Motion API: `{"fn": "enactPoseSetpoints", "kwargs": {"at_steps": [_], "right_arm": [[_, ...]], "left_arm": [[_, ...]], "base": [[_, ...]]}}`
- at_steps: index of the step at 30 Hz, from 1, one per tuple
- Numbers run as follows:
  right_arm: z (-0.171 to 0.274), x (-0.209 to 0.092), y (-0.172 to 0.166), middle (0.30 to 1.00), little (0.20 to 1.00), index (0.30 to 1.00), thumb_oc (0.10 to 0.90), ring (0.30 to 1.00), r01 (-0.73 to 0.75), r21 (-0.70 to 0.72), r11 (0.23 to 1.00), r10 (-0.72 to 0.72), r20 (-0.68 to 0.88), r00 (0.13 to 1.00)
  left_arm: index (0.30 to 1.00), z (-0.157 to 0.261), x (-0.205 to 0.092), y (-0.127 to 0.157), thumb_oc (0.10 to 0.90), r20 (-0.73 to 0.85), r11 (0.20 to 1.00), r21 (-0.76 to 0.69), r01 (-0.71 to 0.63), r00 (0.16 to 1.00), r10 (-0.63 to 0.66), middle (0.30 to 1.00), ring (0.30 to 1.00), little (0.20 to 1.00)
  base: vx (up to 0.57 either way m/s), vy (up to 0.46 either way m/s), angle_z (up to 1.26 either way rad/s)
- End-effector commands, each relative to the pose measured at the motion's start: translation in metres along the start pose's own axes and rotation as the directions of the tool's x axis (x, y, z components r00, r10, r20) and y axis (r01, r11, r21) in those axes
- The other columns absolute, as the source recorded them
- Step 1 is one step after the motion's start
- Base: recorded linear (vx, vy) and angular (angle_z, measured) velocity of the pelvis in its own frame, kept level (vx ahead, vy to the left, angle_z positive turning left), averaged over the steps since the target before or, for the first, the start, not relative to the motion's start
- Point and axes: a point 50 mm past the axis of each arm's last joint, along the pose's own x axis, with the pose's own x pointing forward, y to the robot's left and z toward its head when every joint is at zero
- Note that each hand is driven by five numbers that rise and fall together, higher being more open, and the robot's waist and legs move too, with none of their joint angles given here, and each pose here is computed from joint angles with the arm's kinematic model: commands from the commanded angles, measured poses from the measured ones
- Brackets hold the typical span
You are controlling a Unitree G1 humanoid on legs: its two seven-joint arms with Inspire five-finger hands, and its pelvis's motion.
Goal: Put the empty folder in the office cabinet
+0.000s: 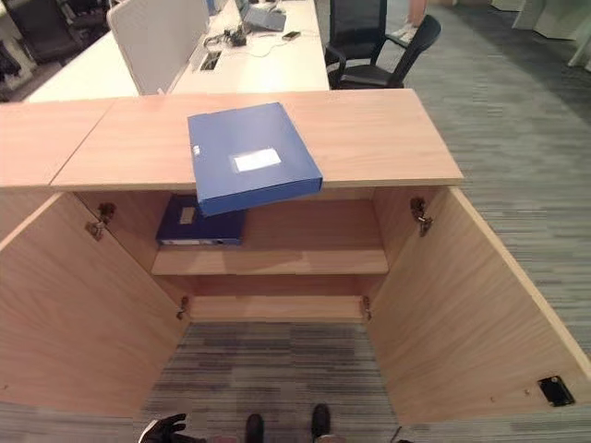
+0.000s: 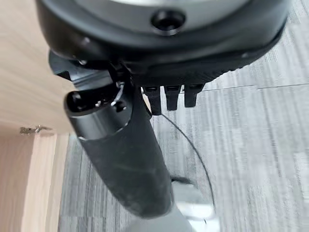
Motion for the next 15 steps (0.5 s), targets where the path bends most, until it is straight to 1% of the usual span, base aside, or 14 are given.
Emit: {"fn": "enactPoseSetpoints", "kwargs": {"at_steps": [1, 5, 7, 11, 12, 13, 14, 15], "right_arm": [[0.033, 0.002, -0.02, 0.9, 0.9, 0.9, 0.8, 0.9, 0.05, -0.017, 0.999, -0.048, 0.118, 0.992], [0.029, 0.002, -0.016, 0.9, 0.9, 0.9, 0.8, 0.9, 0.04, -0.028, 0.999, -0.037, 0.107, 0.994], [0.024, 0.001, -0.017, 0.9, 0.9, 0.9, 0.8, 0.9, 0.044, -0.029, 0.999, -0.041, 0.092, 0.995], [0.02, 0.001, -0.018, 0.9, 0.9, 0.9, 0.8, 0.9, 0.049, -0.031, 0.998, -0.047, 0.078, 0.996], [0.017, 0.001, -0.02, 0.9, 0.9, 0.9, 0.8, 0.9, 0.056, -0.027, 0.998, -0.054, 0.069, 0.996], [0.016, 0.001, -0.02, 0.9, 0.9, 0.9, 0.8, 0.9, 0.058, -0.026, 0.998, -0.057, 0.066, 0.996], [0.016, 0.001, -0.021, 0.9, 0.9, 0.9, 0.8, 0.9, 0.063, -0.025, 0.998, -0.061, 0.069, 0.996], [0.016, 0.001, -0.021, 0.9, 0.9, 0.9, 0.8, 0.9, 0.062, -0.025, 0.998, -0.061, 0.069, 0.996]], "left_arm": [[0.9, 0.017, 0.003, 0.015, 0.8, 0.055, 0.999, 0.039, -0.037, 0.998, 0.034, 0.9, 0.9, 0.9], [0.9, 0.023, 0.003, 0.017, 0.8, 0.078, 0.998, 0.039, -0.044, 0.996, 0.041, 0.9, 0.9, 0.9], [0.9, 0.035, 0.004, 0.02, 0.8, 0.129, 0.998, 0.027, -0.055, 0.99, 0.051, 0.9, 0.9, 0.9], [0.9, 0.046, 0.004, 0.023, 0.8, 0.174, 0.998, 0.016, -0.067, 0.983, 0.063, 0.9, 0.9, 0.9], [0.9, 0.06, 0.003, 0.028, 0.8, 0.232, 0.996, 0.001, -0.086, 0.969, 0.084, 0.9, 0.9, 0.9], [0.9, 0.066, 0.002, 0.03, 0.8, 0.256, 0.995, -0.007, -0.096, 0.962, 0.094, 0.9, 0.9, 0.9], [0.9, 0.086, -0.002, 0.039, 0.8, 0.342, 0.99, -0.011, -0.144, 0.93, 0.139, 0.9, 0.9, 0.9], [0.9, 0.085, -0.002, 0.04, 0.8, 0.341, 0.989, -0.011, -0.144, 0.93, 0.139, 0.9, 0.9, 0.9]], "base": [[0.06, 0.047, 0.09], [0.05, 0.045, 0.04], [0.01, 0.043, 0.03], [0.0, 0.032, 0.04], [0.0, 0.0, 0.0], [-0.01, 0.043, 0.01], [0.0, 0.0, 0.0], [0.0, 0.0, 0.0]]}}
